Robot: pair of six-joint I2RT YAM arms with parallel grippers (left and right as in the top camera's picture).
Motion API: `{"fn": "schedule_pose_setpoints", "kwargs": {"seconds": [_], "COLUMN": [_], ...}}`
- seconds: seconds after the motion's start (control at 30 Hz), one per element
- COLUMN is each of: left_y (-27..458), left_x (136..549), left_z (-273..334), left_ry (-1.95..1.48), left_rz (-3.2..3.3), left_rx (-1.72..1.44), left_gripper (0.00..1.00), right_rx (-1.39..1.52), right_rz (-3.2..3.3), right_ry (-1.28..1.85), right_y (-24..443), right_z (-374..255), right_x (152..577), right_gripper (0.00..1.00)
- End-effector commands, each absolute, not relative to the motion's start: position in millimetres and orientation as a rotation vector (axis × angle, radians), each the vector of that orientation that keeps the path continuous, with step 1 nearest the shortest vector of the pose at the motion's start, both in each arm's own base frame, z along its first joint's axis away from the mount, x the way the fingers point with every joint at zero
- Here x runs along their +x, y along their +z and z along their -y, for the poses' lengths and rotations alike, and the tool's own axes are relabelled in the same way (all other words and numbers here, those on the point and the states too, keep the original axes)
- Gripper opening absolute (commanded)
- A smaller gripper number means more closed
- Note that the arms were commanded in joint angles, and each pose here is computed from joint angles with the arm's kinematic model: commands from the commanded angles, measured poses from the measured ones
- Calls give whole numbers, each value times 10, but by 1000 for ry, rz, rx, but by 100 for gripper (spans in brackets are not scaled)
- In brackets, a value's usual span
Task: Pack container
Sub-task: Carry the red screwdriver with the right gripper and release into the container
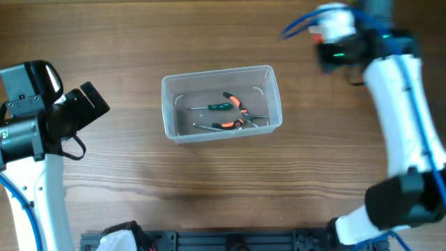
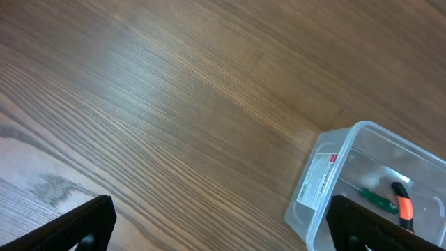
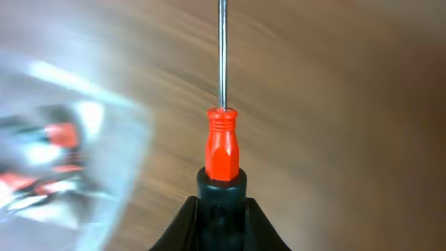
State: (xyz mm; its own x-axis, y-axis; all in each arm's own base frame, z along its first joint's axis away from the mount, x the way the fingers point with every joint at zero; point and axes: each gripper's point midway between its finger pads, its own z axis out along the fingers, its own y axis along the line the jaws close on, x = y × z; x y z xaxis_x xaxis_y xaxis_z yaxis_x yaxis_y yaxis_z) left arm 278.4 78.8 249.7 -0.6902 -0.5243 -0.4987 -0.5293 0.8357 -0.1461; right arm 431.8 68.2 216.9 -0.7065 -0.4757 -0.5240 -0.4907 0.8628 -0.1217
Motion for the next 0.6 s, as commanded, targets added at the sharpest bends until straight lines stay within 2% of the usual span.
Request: {"fn": "schedule_pose_setpoints", "kwargs": {"seconds": [0.0,0.07,0.17,0.3,0.43,0.57], "left_y": [2528,2528,2528,2528,2528,2528], "left_x": [2789,2789,2789,2789,2789,2789], "left_z": [-823,-823,-822,-822,-822,-822], "left_ry": [33,33,33,33,33,33], "left_rz": [-2469,-2469,-2469,-2469,-2469,-2469], "left_rx": [-772,-772,-771,-771,-771,-771], "left_gripper": [100,100,100,100,100,100], "right_rx": [-1396,-1719,-1959,-2036,-2045,-2047], "right_rz": [-2176,-1955,-1744,-1738,-1895,-1900], "right_ry": [28,27,130,381,497,499], "right_y": [2123,1980,1707,1135,580,522], "right_z": [-1728,-2255,-2739,-3114,-3129,-3135], "right_x": [4012,3832,3655,3523,3459,3470], "right_gripper": [4,4,4,4,4,5]}}
